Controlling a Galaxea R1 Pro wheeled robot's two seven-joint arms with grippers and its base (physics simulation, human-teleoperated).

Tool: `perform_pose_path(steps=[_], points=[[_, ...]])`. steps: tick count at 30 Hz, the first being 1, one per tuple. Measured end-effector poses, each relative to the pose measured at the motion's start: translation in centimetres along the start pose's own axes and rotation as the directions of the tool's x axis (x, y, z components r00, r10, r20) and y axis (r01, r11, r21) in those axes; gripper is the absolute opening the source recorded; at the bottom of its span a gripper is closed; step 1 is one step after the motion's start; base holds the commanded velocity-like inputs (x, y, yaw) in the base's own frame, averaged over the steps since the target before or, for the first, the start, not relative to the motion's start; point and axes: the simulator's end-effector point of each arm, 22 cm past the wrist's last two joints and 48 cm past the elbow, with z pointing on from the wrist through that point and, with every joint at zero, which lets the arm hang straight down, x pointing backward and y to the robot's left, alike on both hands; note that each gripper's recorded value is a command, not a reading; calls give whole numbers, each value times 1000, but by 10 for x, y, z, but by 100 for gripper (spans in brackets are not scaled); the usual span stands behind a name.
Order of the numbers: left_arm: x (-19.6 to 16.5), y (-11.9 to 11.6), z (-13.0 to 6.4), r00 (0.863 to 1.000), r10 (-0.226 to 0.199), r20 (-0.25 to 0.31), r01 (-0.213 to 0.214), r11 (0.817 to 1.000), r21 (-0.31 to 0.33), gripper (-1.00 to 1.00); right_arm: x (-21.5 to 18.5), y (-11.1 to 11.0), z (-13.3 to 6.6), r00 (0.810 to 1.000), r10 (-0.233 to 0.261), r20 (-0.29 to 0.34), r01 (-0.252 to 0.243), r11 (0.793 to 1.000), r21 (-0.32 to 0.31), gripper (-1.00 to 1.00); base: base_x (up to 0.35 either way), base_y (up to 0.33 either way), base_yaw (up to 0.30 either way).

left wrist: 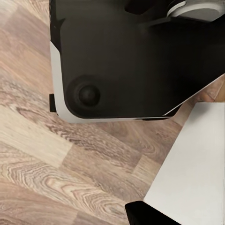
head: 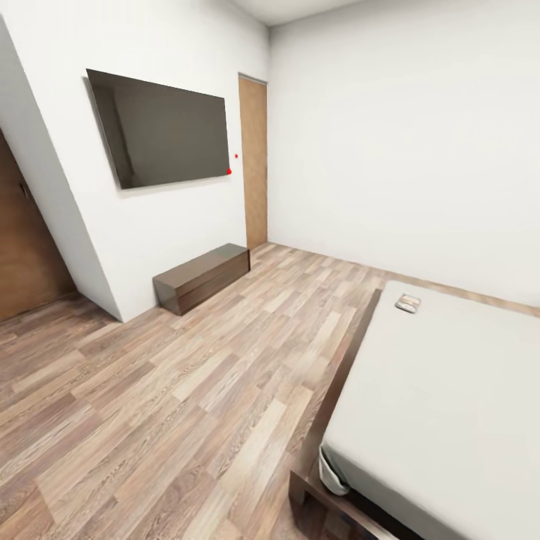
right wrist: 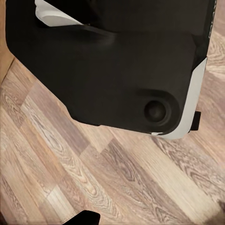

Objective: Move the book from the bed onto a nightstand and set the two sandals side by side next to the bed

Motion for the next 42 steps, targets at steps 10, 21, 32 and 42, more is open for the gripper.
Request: perform_pose_path(steps=[10, 21, 32, 42], points=[[2, 0, 0, 1000, 1, -5, -1, 1000, -1, 100, 2, 1, 0, 1000, 0, -5, 0, 1000, -1, 100, 0, 0, 249], [4, -1, 0, 1000, 1, -9, -1, 1000, 1, 100, 5, -2, 1, 1000, 3, -11, -3, 1000, 2, 100, 0, 0, 249], [5, 0, 1, 1000, 1, -14, -1, 1000, 0, 100, 9, -14, 2, 1000, 6, -18, -6, 1000, 17, 100, 0, 0, 249], [7, -1, 1, 1000, 1, -19, -1, 1000, 1, 100, 9, -13, 2, 1000, 8, -21, -8, 1000, 15, 100, 0, 0, 249]])
